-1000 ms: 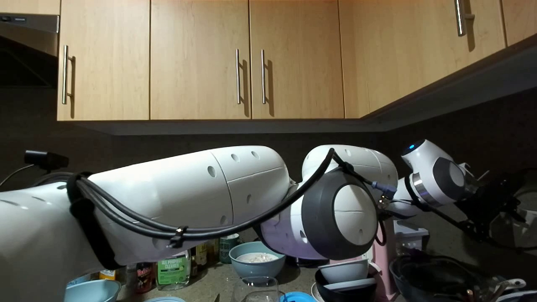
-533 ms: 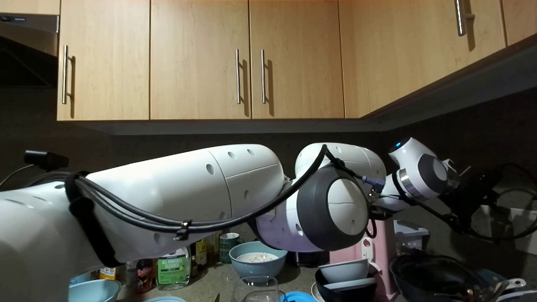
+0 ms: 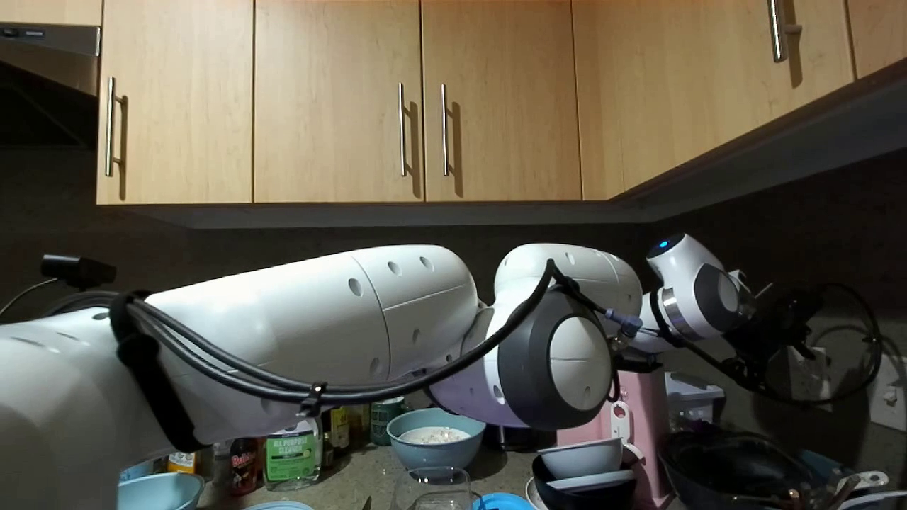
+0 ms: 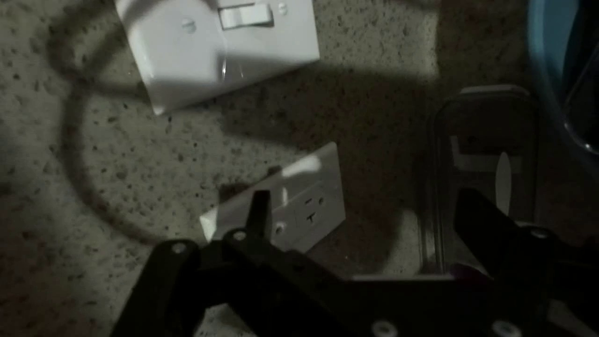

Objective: Turn off the left light switch

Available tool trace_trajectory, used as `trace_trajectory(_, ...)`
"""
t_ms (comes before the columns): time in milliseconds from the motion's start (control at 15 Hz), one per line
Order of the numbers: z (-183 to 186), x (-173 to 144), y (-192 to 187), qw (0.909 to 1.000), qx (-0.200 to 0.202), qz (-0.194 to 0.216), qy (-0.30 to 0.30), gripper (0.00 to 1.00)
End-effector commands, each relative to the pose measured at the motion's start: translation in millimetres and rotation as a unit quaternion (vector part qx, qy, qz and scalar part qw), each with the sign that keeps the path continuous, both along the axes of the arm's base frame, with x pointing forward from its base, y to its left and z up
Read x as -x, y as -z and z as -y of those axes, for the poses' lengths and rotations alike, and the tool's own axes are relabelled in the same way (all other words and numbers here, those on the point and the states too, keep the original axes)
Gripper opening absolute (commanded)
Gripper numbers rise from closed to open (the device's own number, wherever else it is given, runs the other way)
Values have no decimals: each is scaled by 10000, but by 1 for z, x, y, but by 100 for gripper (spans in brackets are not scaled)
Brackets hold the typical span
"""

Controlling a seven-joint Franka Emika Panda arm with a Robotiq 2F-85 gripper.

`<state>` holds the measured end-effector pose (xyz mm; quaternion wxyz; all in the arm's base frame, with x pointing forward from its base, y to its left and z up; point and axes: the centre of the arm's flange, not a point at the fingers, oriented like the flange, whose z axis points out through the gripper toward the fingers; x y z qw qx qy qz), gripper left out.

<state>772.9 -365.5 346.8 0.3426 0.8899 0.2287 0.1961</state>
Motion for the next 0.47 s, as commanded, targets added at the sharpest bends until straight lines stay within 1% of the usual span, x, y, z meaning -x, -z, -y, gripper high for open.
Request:
trace_trajectory(0, -4, -2, -1, 10000, 13, 39, -38, 100)
trace_trajectory(400, -7, -4, -2, 10000, 23, 64, -69, 100)
